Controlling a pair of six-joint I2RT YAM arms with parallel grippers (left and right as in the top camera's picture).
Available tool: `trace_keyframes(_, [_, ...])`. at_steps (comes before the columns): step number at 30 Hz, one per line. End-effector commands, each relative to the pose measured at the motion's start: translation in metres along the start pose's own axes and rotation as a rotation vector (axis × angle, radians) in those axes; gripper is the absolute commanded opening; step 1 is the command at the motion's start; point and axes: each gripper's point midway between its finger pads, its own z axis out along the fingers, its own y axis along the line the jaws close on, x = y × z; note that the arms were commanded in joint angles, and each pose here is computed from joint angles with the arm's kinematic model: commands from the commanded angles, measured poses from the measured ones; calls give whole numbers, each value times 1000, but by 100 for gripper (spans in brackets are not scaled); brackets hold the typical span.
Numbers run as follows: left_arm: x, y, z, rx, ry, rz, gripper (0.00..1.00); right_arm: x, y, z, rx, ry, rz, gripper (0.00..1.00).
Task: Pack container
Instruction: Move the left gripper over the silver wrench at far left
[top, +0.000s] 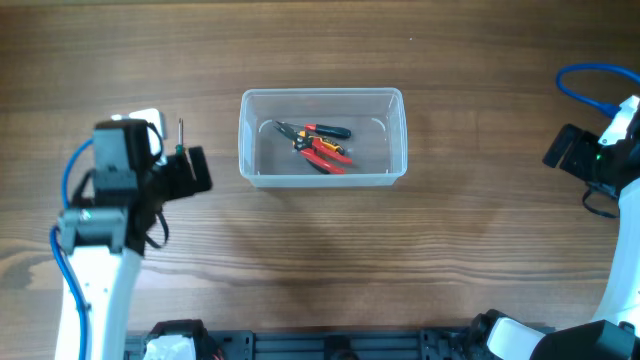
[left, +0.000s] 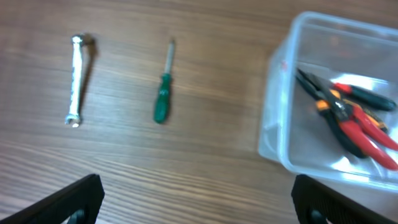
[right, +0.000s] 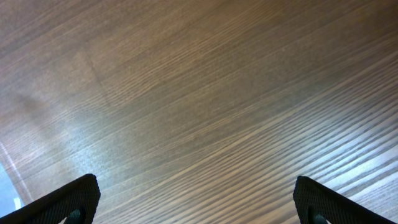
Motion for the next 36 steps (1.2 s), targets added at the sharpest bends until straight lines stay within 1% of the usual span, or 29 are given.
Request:
trace_keyframes(1, [-23, 29, -14, -42, 71, -89, 100, 1, 1, 1, -10, 4, 17, 100])
trace_keyframes(2, [-23, 43, -14, -72, 112, -132, 100, 1, 1, 1, -10, 4, 17, 100])
trace_keyframes(4, [-28, 65, -15, -108, 147, -197, 100, 1, 1, 1, -10, 4, 17, 100])
trace_keyframes(8, [-42, 93, -8, -150, 116, -269, 100, 1, 1, 1, -10, 4, 17, 100])
trace_keyframes(10, [-40, 100, -5, -161, 130, -288, 100, 1, 1, 1, -10, 4, 18, 100])
trace_keyframes(12, [-40, 102, -5, -162, 131, -250, 100, 1, 1, 1, -10, 4, 17, 100])
trace_keyframes(15, [-54, 104, 0, -154, 95, -69, 100, 1, 1, 1, -10, 4, 17, 100])
trace_keyframes(17, [-54, 106, 8, -149, 113, -4, 100, 1, 1, 1, -10, 4, 17, 100])
trace_keyframes(24, [-26, 114, 65, -117, 345, 62, 100, 1, 1, 1, -10, 4, 18, 100])
trace_keyframes(27, [-28, 130, 83, -182, 394, 70, 100, 1, 1, 1, -10, 4, 17, 100])
trace_keyframes(29, [-38, 142, 86, -239, 388, 83, 100, 1, 1, 1, -10, 4, 17, 100])
trace_keyframes(31, [-54, 151, 86, -291, 343, 91, 100, 1, 1, 1, -10, 4, 17, 100])
trace_keyframes(34, [-80, 155, 91, -309, 233, 90, 100, 1, 1, 1, -10, 4, 17, 100])
trace_keyframes(36, [-90, 157, 93, -317, 191, 90, 100, 1, 1, 1, -10, 4, 17, 100])
